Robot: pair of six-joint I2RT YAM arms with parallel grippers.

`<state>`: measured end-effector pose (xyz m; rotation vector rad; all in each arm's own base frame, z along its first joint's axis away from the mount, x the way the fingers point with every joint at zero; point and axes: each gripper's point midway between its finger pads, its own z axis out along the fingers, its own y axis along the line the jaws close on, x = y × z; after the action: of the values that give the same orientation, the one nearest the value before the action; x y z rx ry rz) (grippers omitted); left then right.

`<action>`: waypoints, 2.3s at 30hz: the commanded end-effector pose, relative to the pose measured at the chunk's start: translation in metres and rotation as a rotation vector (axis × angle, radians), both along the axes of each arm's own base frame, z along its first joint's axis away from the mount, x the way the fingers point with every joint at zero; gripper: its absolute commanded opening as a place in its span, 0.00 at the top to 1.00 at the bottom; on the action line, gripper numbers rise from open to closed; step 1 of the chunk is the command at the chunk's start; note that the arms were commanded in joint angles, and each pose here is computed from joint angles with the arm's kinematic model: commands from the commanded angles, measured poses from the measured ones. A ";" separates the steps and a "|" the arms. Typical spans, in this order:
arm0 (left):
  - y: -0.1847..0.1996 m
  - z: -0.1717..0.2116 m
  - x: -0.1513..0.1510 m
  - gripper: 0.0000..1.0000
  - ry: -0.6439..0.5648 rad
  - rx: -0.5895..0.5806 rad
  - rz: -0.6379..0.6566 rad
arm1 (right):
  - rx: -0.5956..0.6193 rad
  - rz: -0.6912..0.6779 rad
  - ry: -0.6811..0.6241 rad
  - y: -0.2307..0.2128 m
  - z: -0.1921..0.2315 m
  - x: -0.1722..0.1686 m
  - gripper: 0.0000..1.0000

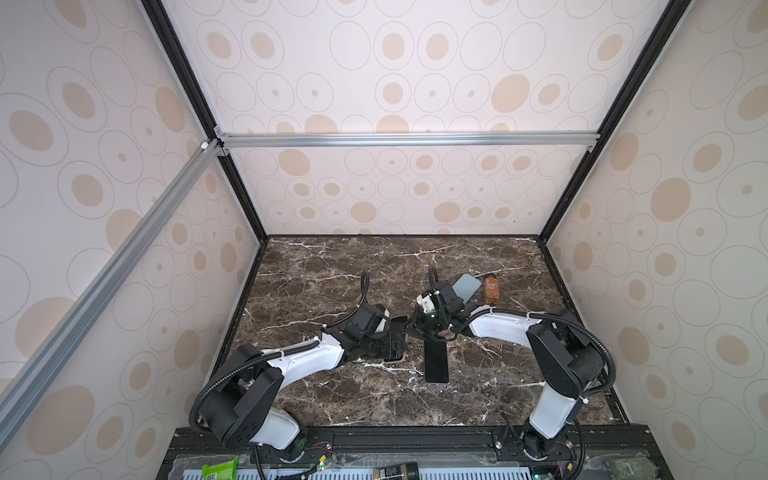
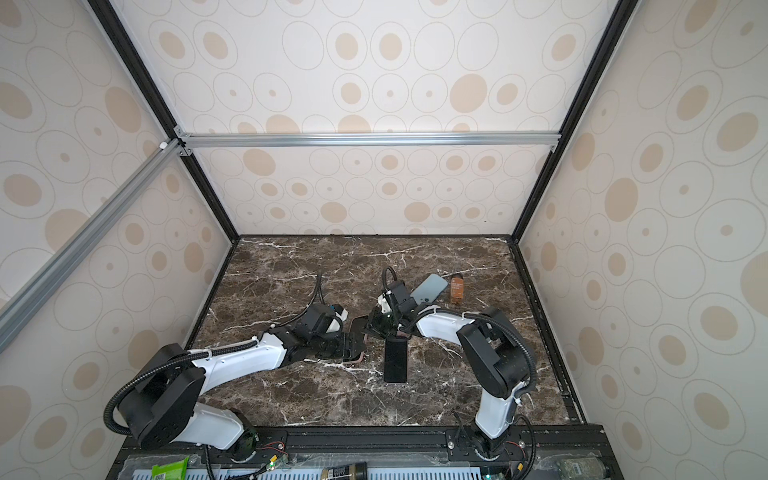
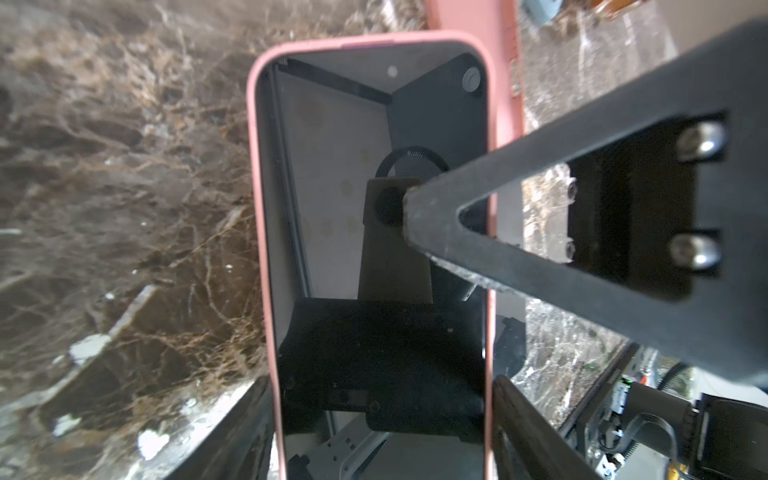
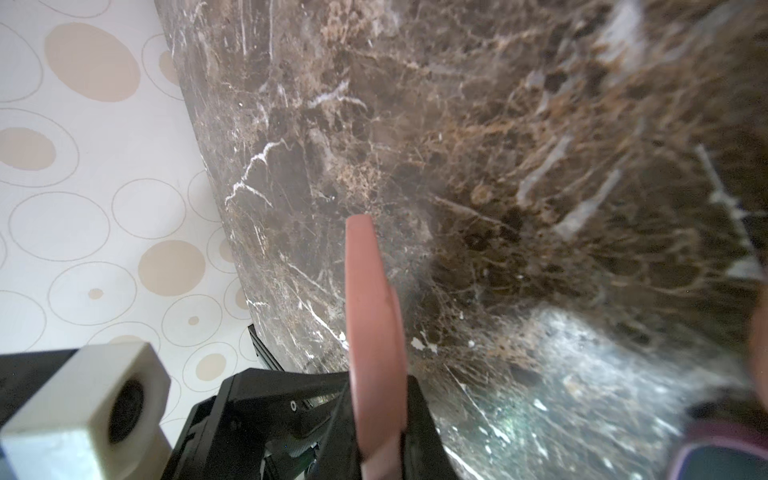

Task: Take the phone out of the phone case
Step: 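Raise the pink-cased phone upright between both grippers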

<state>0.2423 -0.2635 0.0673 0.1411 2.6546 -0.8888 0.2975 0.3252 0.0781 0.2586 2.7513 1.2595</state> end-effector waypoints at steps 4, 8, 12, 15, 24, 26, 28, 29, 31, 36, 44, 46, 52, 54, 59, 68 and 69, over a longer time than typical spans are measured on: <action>-0.010 0.073 0.018 0.02 -0.178 -0.103 -0.013 | -0.012 -0.023 -0.162 -0.020 0.048 0.006 0.97; -0.008 0.136 0.026 0.01 -0.332 -0.191 0.001 | -0.014 -0.024 -0.342 -0.043 0.101 0.011 1.00; 0.007 0.206 0.034 0.01 -0.551 -0.304 0.088 | -0.030 -0.044 -0.559 -0.069 0.161 0.012 1.00; 0.013 0.249 0.031 0.01 -0.665 -0.382 0.107 | -0.019 -0.092 -0.704 -0.086 0.201 0.010 1.00; -0.016 0.310 0.018 0.12 -0.718 -0.606 -0.066 | 0.194 -0.036 -0.984 -0.086 0.298 -0.018 1.00; -0.023 0.315 0.012 0.18 -0.713 -0.655 -0.121 | 0.263 -0.036 -1.041 -0.085 0.317 -0.025 1.00; -0.024 0.311 0.013 0.20 -0.693 -0.674 -0.133 | 0.311 -0.023 -1.091 -0.085 0.336 -0.034 1.00; -0.024 0.310 0.012 0.20 -0.688 -0.687 -0.139 | 0.328 -0.016 -1.104 -0.085 0.341 -0.037 1.00; -0.022 0.310 0.010 0.20 -0.688 -0.721 -0.145 | 0.372 -0.004 -1.129 -0.085 0.354 -0.045 1.00; -0.021 0.326 -0.011 0.22 -0.708 -0.867 -0.242 | 0.504 0.008 -1.147 -0.083 0.376 -0.058 1.00; -0.016 0.360 -0.049 0.34 -0.767 -1.054 -0.397 | 0.697 -0.018 -1.149 -0.081 0.398 -0.062 1.00; -0.016 0.362 -0.049 0.39 -0.775 -1.046 -0.399 | 0.707 -0.015 -1.144 -0.080 0.398 -0.061 1.00; -0.017 0.359 -0.047 0.53 -0.769 -1.032 -0.395 | 0.734 -0.023 -1.132 -0.079 0.397 -0.059 1.00; -0.017 0.358 -0.046 0.58 -0.771 -1.030 -0.391 | 0.738 -0.013 -1.128 -0.078 0.396 -0.059 1.00; -0.017 0.362 -0.046 0.69 -0.776 -1.046 -0.388 | 0.734 0.003 -1.110 -0.075 0.389 -0.059 1.00; -0.017 0.364 -0.045 0.95 -0.788 -1.042 -0.390 | 0.691 -0.019 -1.110 -0.078 0.379 -0.057 1.00; -0.017 0.363 -0.044 0.98 -0.790 -1.036 -0.387 | 0.678 -0.020 -1.116 -0.079 0.378 -0.057 1.00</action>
<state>0.2122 -0.2873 0.4028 0.5152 1.3887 -1.7656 0.2422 0.2536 0.4511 -0.3145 1.3901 1.6311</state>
